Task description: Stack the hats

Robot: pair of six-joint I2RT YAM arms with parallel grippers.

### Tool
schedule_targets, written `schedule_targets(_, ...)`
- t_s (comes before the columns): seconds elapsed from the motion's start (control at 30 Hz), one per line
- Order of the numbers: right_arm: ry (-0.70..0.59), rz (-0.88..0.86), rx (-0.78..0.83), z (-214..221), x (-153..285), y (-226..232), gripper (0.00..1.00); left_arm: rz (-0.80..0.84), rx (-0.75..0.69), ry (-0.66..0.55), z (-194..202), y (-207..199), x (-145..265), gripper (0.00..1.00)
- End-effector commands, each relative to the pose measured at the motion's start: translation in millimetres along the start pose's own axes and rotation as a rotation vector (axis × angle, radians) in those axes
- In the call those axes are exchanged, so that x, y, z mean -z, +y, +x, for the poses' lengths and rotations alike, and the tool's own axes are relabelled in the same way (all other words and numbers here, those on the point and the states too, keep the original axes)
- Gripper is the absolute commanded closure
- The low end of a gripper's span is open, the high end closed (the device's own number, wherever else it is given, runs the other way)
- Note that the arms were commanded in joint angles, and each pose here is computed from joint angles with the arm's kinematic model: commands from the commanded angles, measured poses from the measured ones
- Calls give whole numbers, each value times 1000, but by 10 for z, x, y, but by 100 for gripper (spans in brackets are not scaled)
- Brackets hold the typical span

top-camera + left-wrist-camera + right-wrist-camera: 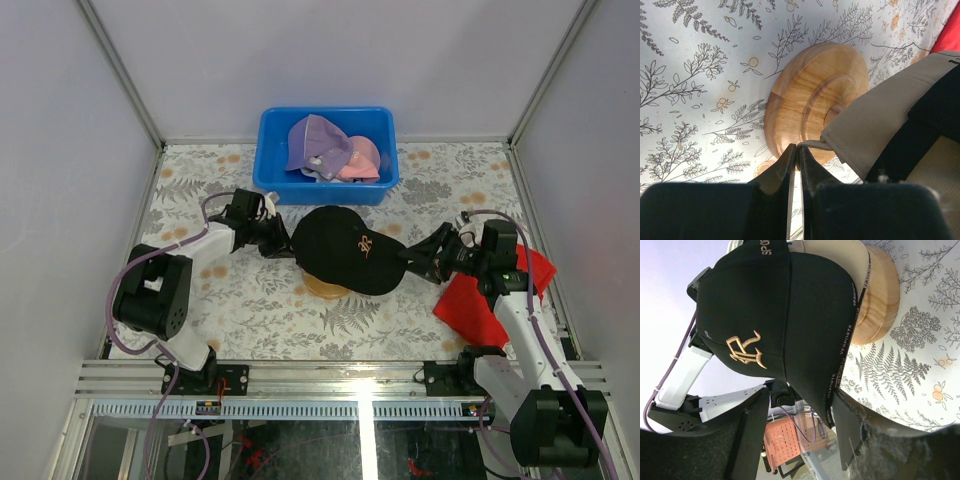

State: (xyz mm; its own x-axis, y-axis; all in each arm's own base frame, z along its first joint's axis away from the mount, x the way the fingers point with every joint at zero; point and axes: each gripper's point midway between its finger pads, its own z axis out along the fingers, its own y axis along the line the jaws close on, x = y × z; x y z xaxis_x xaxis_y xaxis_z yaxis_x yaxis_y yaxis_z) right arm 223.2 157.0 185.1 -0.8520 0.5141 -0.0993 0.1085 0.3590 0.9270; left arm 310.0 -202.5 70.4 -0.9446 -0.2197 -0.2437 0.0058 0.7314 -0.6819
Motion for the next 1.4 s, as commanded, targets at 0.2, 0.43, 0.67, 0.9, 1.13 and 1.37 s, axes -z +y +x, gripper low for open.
schedule_targets(0.2, 28, -6, -22, 88, 34, 23, 68, -69, 6, -14, -91, 150, -50, 96)
schedule_targets(0.43, 16, 21, -24, 66, 27, -20, 93, -99, -17, -8, -126, 206, -60, 97)
schedule_targets(0.67, -2, 53, -13, -38, 1, -36, 95, -109, -21, -28, -309, 271, 9, 97)
schedule_targets(0.9, -30, 64, -9, -206, 6, -35, 96, -124, -6, -31, -372, 389, 53, 97)
schedule_targets(1.13, -20, 42, -22, -306, -52, -26, 85, -113, 6, -19, -362, 401, 15, 97)
schedule_targets(1.37, 8, 14, -19, -282, -41, 56, 42, -102, 20, -14, -361, 393, -10, 97)
